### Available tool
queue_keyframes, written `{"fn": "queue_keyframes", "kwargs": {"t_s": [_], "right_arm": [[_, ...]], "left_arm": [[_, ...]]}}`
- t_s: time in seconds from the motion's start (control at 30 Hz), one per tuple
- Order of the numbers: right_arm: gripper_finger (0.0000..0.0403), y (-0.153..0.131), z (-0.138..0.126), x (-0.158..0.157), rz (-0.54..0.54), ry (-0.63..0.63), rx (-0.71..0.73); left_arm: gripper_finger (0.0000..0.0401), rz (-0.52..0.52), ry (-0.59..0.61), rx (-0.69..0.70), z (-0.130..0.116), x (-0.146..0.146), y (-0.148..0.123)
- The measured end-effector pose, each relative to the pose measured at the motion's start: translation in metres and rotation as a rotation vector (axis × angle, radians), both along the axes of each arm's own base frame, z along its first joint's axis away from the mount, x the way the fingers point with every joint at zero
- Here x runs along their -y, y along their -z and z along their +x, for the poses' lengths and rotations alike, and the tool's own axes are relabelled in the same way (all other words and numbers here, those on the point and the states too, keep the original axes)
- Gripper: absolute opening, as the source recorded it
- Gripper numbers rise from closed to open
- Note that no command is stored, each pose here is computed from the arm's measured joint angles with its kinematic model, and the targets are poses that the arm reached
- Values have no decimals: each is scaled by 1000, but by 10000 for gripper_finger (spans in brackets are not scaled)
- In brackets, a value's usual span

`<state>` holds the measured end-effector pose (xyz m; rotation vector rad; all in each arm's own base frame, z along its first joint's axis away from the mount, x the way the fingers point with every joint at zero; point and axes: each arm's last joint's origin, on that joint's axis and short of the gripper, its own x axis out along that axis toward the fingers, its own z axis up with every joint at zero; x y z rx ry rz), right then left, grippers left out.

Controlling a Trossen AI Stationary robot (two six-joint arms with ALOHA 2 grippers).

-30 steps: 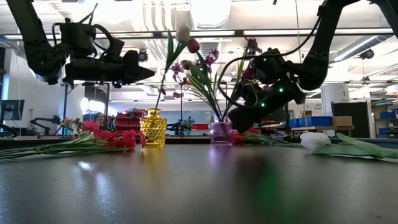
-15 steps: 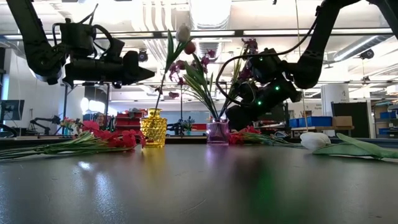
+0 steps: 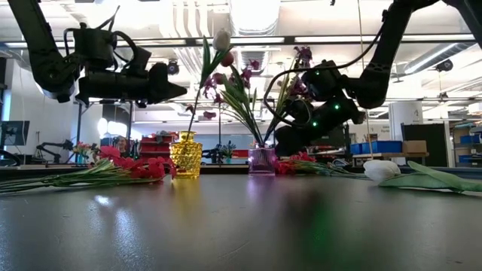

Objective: Sort flowers into vase by color
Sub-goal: Adjust the flower vases

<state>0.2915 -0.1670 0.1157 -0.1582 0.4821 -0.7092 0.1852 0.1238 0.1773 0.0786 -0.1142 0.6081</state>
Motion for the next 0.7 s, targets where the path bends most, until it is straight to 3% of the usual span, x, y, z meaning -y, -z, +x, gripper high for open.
{"fn": "queue_keyframes", "kwargs": {"t_s": [0.17,0.3,0.57,0.7], "right_arm": [[12,-2,1,-1,-5,-29,2],[12,-13,0,-8,-8,-52,-20],[12,-39,-15,-29,6,-78,-58],[12,-49,-26,-39,9,-88,-46]], "left_arm": [[0,-12,-12,-17,-1,-2,2],[0,-54,-92,-40,-4,-4,4],[0,-192,-119,-166,-11,-1,12],[0,-291,-203,-270,-19,-1,20]]}}
